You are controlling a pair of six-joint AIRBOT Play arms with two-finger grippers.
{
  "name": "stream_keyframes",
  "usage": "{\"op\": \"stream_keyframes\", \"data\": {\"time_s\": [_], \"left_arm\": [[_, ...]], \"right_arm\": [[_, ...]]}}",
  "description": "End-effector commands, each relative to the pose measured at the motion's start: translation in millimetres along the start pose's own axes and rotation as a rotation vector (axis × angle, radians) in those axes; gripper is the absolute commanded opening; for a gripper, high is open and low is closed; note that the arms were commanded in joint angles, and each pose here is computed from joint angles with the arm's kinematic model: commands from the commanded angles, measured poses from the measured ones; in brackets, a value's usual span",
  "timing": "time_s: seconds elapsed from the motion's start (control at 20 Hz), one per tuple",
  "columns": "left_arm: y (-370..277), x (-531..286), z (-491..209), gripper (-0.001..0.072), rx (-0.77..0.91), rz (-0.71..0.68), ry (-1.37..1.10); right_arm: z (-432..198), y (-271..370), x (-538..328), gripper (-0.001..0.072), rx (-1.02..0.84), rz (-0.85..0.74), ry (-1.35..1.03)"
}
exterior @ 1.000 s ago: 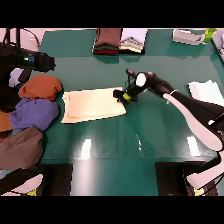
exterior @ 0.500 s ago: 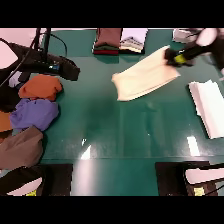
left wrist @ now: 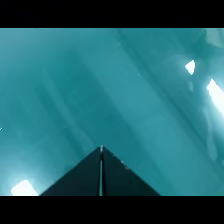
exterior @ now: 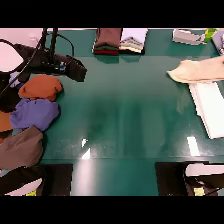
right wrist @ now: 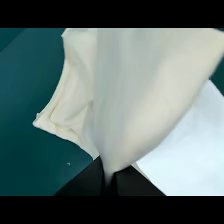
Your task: Fold the shirts.
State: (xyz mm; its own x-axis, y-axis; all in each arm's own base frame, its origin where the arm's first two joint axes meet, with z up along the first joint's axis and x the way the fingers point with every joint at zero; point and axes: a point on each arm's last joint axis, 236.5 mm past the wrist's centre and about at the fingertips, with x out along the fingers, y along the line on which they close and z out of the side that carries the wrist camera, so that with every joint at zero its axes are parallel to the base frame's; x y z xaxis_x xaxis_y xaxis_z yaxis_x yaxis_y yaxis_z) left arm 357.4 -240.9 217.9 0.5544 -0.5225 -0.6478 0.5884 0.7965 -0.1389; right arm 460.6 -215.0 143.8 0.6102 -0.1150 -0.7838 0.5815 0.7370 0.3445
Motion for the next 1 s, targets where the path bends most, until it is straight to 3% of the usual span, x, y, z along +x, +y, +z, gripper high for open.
{"op": "stream_keyframes", "data": {"time_s": [0.0, 0.5, 0.95], "left_arm": [[-3, 0, 3, 0.0024, -0.014, -0.01, -0.012], [-8, 0, -2, 0.0024, -0.047, -0.031, 0.007], [-8, 0, -8, 0.0024, -0.045, -0.034, 0.033]], "right_arm": [[20, -13, -15, 0.0015, 0.089, 0.082, -0.038], [53, 10, -104, 0.0015, -0.024, 0.116, -0.149], [-54, -126, -110, 0.0015, 0.047, -0.244, 0.039]]}}
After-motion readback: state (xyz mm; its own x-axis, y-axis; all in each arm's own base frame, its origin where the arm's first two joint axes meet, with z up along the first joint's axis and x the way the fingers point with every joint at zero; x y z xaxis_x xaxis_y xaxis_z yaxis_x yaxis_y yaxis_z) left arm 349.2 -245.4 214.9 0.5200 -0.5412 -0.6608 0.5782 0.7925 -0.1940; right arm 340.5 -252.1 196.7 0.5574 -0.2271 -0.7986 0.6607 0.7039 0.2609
